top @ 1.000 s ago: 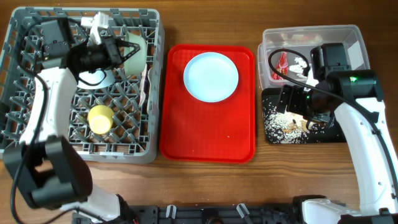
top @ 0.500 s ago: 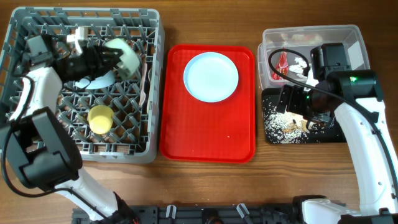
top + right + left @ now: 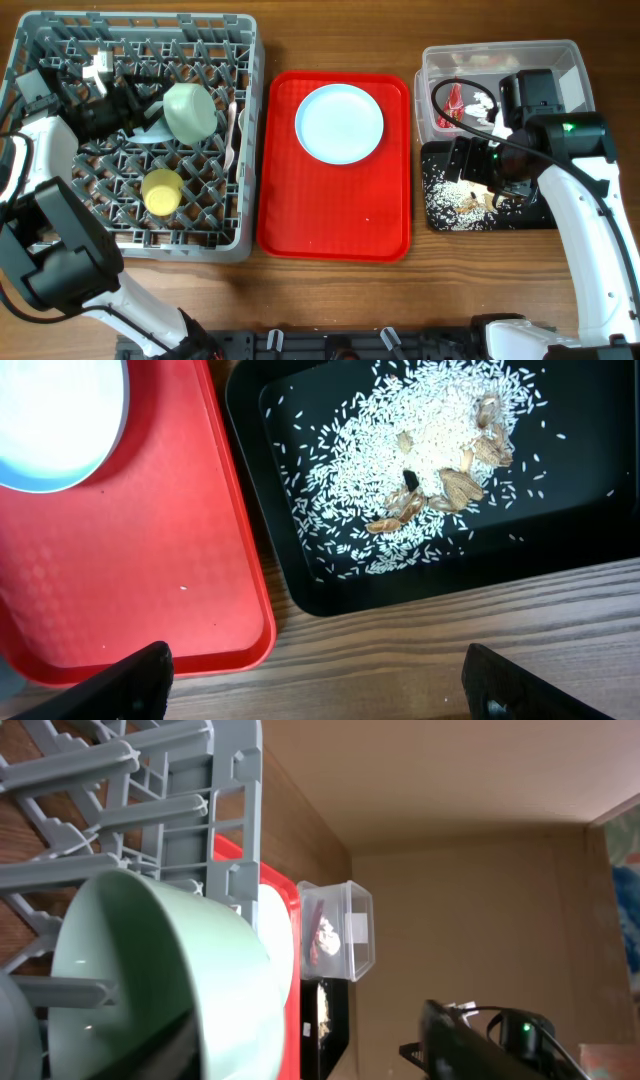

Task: Sort waste into correct bins and load items into the dishwasher rack
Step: 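Carry the green bowl into the dish rack and release it, then reach the left gripper to the white plate edge and grasp it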

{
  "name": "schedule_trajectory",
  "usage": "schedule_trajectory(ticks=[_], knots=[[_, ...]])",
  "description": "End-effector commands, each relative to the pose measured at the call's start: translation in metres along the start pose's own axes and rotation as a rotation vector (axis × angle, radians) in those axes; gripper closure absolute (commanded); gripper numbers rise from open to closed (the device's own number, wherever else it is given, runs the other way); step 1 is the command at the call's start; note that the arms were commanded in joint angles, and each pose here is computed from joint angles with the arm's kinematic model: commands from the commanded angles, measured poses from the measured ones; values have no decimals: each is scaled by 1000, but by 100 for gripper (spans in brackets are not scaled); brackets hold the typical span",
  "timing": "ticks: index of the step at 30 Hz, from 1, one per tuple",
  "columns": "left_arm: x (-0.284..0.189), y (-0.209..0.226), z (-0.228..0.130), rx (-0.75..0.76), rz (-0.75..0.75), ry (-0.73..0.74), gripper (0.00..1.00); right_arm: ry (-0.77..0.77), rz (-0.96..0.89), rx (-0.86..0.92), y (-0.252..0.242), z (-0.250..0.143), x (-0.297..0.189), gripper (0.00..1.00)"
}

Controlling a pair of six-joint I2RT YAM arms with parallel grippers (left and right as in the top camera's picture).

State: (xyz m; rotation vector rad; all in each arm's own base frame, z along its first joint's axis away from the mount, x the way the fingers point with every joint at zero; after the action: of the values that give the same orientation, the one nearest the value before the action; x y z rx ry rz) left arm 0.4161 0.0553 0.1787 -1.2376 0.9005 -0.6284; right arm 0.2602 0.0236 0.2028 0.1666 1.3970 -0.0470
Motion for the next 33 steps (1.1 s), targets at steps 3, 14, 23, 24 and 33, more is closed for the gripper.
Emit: schedule_trajectory(ticks=[3,14,23,24,33], knots=[[-23,-12,3,88,270,-139,0,-6,-7,-12,-2,-1,-2,7],[-49,-89,-27,247,376,-270,0,-6,-7,-11,-2,-1,-2,7],[28,-103,-93,394,681,-168,0,3,38,-11,5,-2,-2,0],[39,-104,-100,422,694,-149,0,3,38,-11,5,-2,-2,0],[177,-86,-190,724,757,108,0,4,38,-8,5,-2,-2,0]])
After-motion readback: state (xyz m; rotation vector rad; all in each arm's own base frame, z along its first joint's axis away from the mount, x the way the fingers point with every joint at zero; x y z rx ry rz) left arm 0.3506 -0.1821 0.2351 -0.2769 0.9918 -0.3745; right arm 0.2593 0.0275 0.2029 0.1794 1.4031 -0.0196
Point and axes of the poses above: each gripper's point midway between its finger pads, its own x axis out along the fingers, its own y axis along the line the jaws close on, z = x × y, the point moved 3 cm from there along -x, back along the fingers, and after that the axes turned 7 degrees about -x, right-handed, at the moved point
